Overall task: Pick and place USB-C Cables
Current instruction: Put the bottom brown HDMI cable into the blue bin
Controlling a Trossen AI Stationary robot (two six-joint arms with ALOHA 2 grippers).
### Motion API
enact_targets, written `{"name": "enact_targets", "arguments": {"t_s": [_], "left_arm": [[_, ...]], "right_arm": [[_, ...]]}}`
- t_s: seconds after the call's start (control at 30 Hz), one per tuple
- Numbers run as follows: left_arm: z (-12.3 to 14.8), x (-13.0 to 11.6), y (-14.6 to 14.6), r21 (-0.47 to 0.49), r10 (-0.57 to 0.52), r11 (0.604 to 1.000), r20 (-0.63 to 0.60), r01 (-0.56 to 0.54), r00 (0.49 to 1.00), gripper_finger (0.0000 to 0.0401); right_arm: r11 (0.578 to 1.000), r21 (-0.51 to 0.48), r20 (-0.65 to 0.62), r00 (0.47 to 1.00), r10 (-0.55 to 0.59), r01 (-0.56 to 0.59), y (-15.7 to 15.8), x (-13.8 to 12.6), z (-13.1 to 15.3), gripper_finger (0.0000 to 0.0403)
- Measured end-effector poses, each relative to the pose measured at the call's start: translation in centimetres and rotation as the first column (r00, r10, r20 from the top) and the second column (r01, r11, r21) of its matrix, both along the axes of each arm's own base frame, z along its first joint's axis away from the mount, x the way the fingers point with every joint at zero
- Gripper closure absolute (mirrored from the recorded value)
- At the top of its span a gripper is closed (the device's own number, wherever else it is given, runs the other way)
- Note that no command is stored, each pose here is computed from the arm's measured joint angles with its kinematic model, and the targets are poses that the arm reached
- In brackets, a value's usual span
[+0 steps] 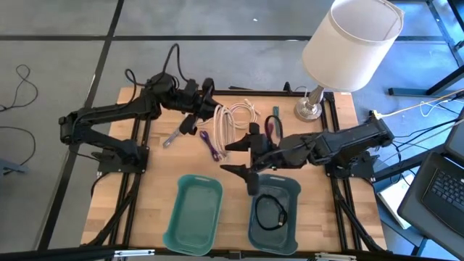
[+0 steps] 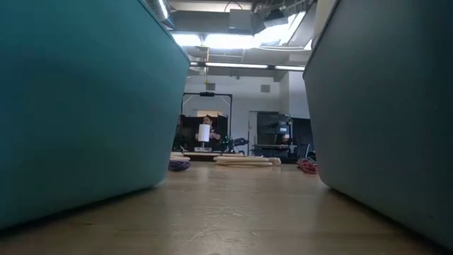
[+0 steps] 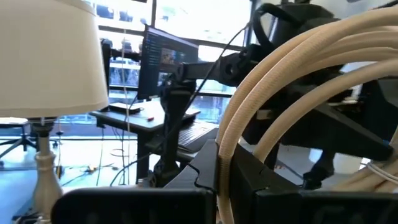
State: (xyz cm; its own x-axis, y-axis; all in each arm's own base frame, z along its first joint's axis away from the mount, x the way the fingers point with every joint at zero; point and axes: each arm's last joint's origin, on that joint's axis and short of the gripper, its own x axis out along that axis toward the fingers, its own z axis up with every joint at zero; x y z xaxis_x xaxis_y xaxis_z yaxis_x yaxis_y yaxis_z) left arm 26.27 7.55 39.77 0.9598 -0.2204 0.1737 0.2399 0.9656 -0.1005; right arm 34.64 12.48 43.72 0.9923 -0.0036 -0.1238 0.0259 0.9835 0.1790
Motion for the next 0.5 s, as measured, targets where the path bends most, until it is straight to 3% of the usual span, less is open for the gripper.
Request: {"name": "enact_targets", "arguments": {"t_s": [0.27, 0.37, 0.5], "left_arm": [[0.0, 0.0, 0.1, 0.005, 0.007, 1.000, 0.001, -0.007, 1.000, 0.0393], [0.0, 0.0, 0.1, 0.005, 0.009, 1.000, 0.001, -0.009, 1.000, 0.0392], [-0.1, 0.0, 0.1, -0.002, 0.005, 1.000, -0.010, -0.005, 1.000, 0.0379]], "right_arm": [[1.000, 0.026, 0.000, 1.000, -0.009, 0.009, -1.2, 1.6, -0.8, 0.0165], [1.000, 0.026, 0.004, 1.000, -0.016, 0.015, -1.4, 1.6, -0.7, 0.0216], [1.000, -0.015, 0.014, 1.000, -0.015, 0.015, -1.5, 1.4, -0.5, 0.0326]]}}
